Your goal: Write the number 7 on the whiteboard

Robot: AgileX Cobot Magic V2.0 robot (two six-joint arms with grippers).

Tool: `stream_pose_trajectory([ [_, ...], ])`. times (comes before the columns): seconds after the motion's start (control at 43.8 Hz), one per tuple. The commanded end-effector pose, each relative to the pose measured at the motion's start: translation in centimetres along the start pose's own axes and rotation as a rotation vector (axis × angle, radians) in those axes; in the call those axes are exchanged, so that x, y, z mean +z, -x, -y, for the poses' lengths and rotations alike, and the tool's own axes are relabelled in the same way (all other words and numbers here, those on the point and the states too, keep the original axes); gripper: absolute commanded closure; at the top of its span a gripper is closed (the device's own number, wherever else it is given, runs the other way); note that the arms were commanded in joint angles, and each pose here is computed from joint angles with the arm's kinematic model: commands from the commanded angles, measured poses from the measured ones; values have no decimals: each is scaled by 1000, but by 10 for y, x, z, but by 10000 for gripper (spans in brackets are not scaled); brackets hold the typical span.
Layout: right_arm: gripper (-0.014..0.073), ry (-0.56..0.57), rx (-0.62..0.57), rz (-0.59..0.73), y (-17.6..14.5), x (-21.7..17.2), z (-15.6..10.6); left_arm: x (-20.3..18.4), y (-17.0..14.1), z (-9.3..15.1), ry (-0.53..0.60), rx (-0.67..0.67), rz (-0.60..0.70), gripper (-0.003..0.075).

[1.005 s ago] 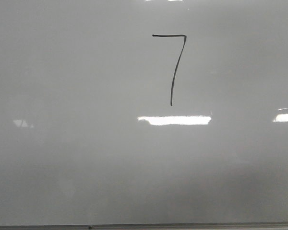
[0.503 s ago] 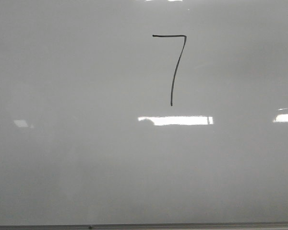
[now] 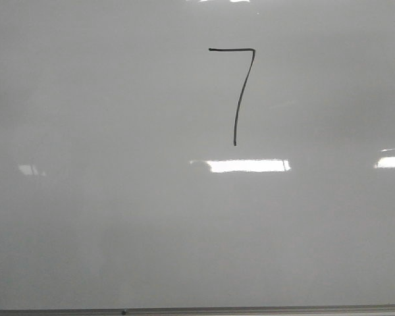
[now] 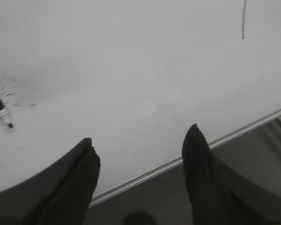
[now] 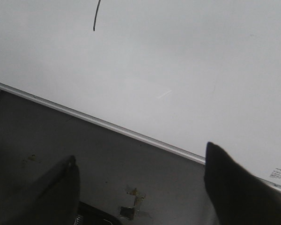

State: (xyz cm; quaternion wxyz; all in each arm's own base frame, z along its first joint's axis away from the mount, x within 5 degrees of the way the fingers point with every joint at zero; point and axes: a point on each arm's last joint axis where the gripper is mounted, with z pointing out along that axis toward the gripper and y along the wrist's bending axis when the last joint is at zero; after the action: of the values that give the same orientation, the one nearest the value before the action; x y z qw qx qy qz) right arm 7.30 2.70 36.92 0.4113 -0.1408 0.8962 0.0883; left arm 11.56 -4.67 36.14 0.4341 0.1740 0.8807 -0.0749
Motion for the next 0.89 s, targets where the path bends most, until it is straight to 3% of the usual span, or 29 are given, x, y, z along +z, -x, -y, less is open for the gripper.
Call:
stream_pose_trajectory([
  [0.0,22,-14,0,91,10,-2,1,-11,9,-1,12,-39,105,325],
  [0.137,55,-16,0,114,11,-1,1,-11,11,-1,5,-43,126,378],
  [0.206,143,-17,0,123,12,-2,2,-11,12,-1,5,-43,132,436],
  [0.366,454,-17,0,124,12,-2,2,-11,13,-1,4,-43,142,595],
  [0.526,662,-17,0,123,12,-2,2,-11,13,-1,4,-43,144,720],
  [0.868,663,-16,0,118,12,-2,1,-11,13,-1,4,-43,149,741],
])
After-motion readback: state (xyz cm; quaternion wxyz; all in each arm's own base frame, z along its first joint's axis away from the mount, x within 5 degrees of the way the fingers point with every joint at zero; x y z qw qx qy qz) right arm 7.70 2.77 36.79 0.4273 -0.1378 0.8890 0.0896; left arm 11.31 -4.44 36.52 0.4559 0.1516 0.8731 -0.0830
